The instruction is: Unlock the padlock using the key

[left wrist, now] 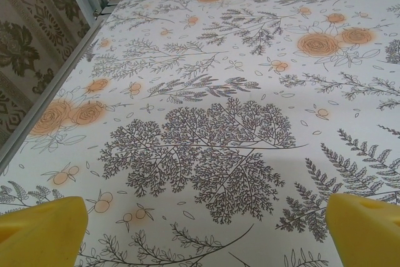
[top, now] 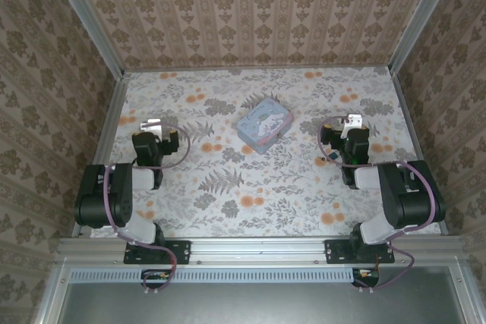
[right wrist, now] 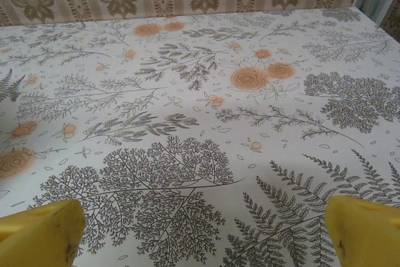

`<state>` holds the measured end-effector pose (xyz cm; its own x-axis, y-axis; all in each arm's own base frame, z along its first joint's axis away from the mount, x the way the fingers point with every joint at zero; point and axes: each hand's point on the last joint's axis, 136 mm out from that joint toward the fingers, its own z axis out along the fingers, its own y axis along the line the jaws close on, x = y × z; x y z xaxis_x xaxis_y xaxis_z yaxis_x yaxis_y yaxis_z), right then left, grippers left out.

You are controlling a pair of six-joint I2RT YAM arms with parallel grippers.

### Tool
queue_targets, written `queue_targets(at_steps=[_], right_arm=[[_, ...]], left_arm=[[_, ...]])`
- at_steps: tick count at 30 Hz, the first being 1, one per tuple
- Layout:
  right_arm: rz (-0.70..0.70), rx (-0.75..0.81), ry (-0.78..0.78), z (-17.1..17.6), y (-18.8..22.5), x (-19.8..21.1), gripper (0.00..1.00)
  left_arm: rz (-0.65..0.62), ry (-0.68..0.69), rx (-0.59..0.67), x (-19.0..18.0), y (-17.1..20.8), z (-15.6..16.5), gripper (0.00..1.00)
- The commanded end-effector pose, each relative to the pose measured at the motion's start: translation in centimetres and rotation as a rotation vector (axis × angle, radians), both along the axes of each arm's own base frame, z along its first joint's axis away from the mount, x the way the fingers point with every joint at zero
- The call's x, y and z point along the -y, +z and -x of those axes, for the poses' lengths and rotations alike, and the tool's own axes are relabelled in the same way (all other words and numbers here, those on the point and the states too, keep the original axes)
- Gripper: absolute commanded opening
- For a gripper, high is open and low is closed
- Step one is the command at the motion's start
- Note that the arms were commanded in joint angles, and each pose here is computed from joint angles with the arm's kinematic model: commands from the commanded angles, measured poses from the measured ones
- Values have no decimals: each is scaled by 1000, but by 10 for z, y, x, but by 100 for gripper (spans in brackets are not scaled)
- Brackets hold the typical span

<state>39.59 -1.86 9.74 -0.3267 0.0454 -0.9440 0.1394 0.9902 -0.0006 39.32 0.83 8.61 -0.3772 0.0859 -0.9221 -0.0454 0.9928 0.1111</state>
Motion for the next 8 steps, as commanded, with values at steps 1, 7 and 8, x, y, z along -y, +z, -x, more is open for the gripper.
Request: queue_targets(at_steps=[1,7,8], right_arm=[[1,1,7,-3,1,-4,100],[-3,8,13,-1,2,-4,100],[-4,11,7,0,2,-3,100]], left_arm=[[11,-13,21,3,8,-6,100],[6,-14,24,3,8,-6,100],[3,-9,30,3,9,-4,100]])
